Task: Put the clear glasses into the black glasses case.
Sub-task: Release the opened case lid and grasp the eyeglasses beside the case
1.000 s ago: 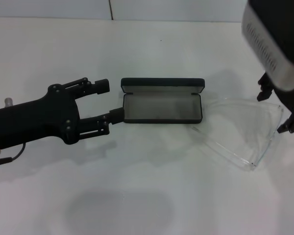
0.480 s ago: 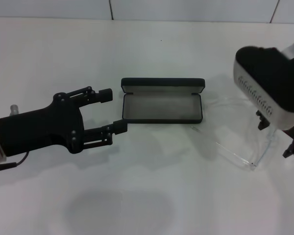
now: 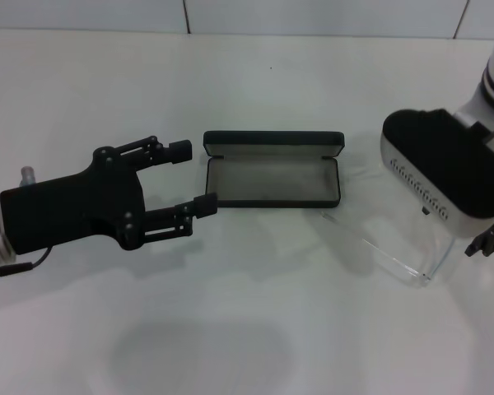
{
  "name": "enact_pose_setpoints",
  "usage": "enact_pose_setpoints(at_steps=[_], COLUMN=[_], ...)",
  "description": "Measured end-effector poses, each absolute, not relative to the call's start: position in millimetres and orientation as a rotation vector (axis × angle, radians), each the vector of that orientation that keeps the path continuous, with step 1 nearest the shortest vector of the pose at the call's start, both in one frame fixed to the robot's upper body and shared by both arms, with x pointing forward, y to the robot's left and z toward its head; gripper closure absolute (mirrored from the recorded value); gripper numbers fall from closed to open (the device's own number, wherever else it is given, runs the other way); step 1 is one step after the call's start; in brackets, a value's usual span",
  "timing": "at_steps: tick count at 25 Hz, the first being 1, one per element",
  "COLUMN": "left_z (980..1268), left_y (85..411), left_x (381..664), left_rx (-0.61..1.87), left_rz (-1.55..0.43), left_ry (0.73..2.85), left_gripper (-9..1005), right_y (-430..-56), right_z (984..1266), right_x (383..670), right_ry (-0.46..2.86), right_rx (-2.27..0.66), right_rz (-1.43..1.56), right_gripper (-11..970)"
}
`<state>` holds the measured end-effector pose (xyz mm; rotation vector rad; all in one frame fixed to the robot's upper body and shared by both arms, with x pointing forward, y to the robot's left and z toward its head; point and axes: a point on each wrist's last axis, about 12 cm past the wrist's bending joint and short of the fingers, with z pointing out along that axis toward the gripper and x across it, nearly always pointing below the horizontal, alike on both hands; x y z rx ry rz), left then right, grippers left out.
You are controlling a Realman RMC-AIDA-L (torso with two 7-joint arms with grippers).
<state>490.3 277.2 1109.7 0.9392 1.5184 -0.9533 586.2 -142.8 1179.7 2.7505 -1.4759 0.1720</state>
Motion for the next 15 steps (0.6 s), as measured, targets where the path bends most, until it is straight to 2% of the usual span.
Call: enact_pose_setpoints(at_steps=[15], left_z=[1114], left_y=[273], left_x=[501], left_rx=[0.945], left_rz=[-0.925], left_ry=[1.506], left_gripper=[268], right_y=[-142], right_z=[1163], right_x=[586], right_ry=[-1.425], right_rx=[2.766], right_rz=[0.165], right_gripper=[306])
